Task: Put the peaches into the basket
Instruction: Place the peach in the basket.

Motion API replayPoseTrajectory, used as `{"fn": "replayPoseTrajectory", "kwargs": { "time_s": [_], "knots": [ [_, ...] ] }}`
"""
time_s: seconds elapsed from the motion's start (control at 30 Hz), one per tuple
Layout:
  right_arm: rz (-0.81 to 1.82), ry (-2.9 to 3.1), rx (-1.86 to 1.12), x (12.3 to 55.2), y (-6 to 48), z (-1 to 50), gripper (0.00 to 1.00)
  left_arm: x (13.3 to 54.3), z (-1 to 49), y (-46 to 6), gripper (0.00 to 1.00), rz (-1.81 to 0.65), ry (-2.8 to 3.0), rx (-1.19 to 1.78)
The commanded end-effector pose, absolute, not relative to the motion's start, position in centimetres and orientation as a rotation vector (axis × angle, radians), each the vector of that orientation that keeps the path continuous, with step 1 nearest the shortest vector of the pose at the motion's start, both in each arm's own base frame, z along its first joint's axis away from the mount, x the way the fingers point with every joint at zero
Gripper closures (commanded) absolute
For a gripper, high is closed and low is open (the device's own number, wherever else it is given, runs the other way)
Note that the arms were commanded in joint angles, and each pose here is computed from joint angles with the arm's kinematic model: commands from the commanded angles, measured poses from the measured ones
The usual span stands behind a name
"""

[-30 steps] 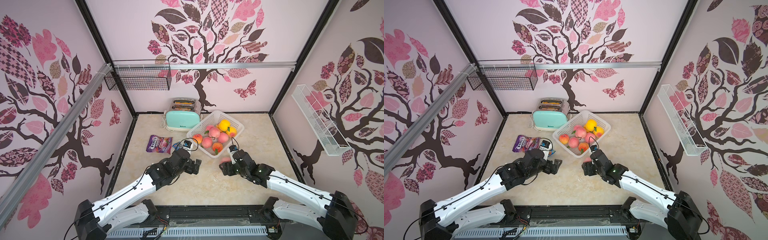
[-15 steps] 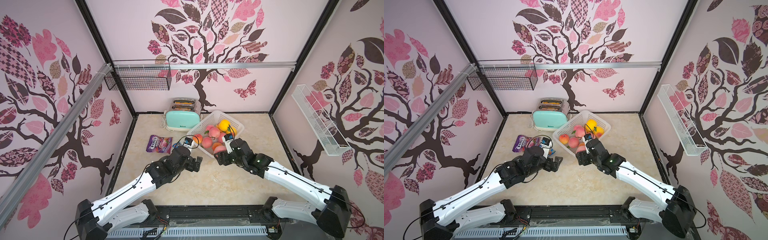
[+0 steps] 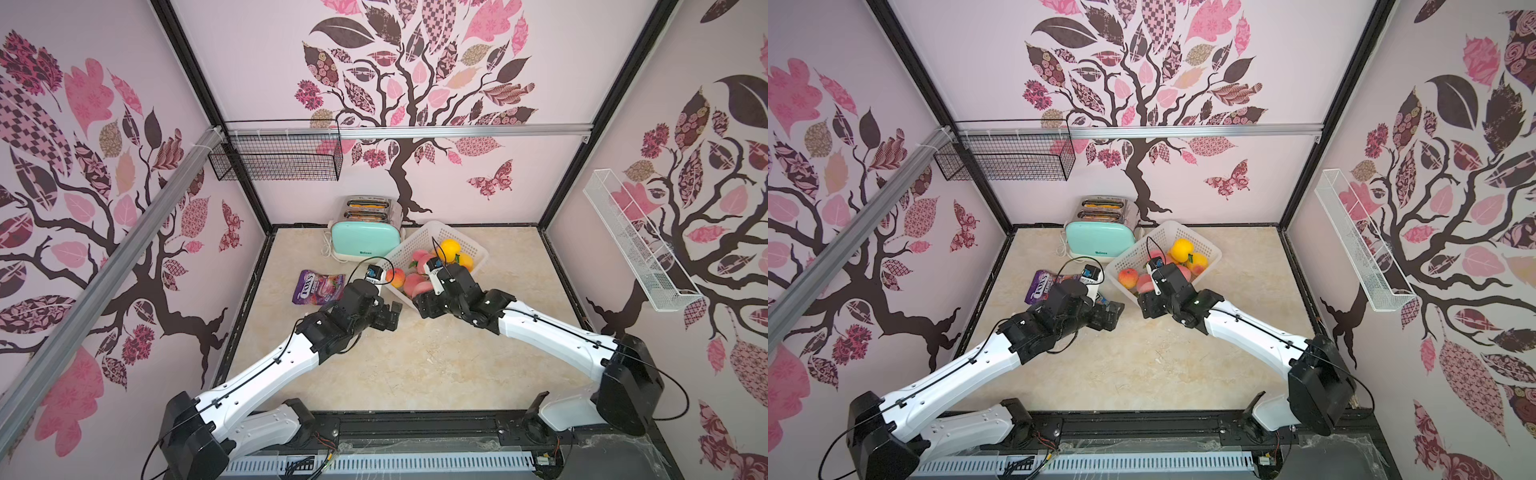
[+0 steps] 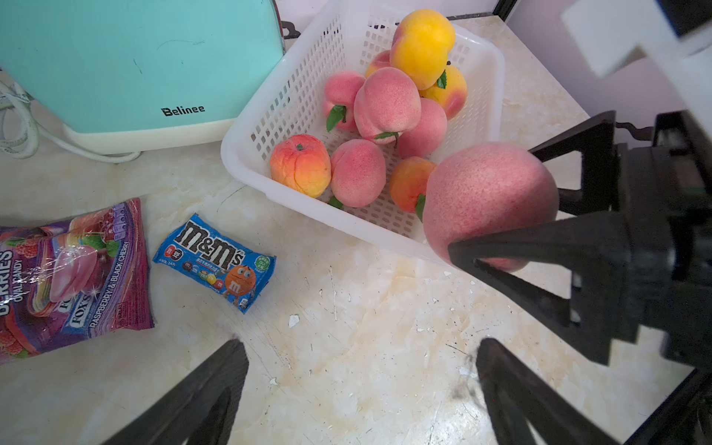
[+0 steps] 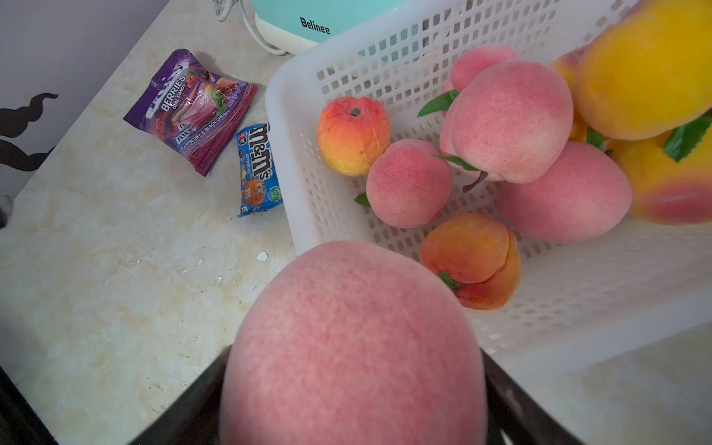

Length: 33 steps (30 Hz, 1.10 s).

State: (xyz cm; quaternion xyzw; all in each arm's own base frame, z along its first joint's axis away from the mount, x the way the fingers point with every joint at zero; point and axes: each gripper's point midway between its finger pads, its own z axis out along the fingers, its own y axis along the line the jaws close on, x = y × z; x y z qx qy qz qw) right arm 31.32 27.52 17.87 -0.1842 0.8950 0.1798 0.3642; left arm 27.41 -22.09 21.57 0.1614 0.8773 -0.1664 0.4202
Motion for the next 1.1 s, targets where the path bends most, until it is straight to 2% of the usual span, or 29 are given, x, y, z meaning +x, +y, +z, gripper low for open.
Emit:
{"fn": "replayPoseTrajectory", "kwargs": {
  "time_s": [0.0,0.33,1.07],
  "knots": [
    [0.489,2.251,-0.472,32.9,28.4,19.5,0.19,28.1,22.6,-22.8,0.03,-0.445,2.163,0.423],
    [0.469,2.285,-0.438,35.8,27.1,17.6,0.18,28.5,21.9,-23.0,0.03,-0.435,2.175,0.426],
    [0.418,2.312,-0.427,36.7,26.4,15.8,0.16,28.3,21.5,-22.8,0.03,-0.442,2.186,0.416]
  ]
}}
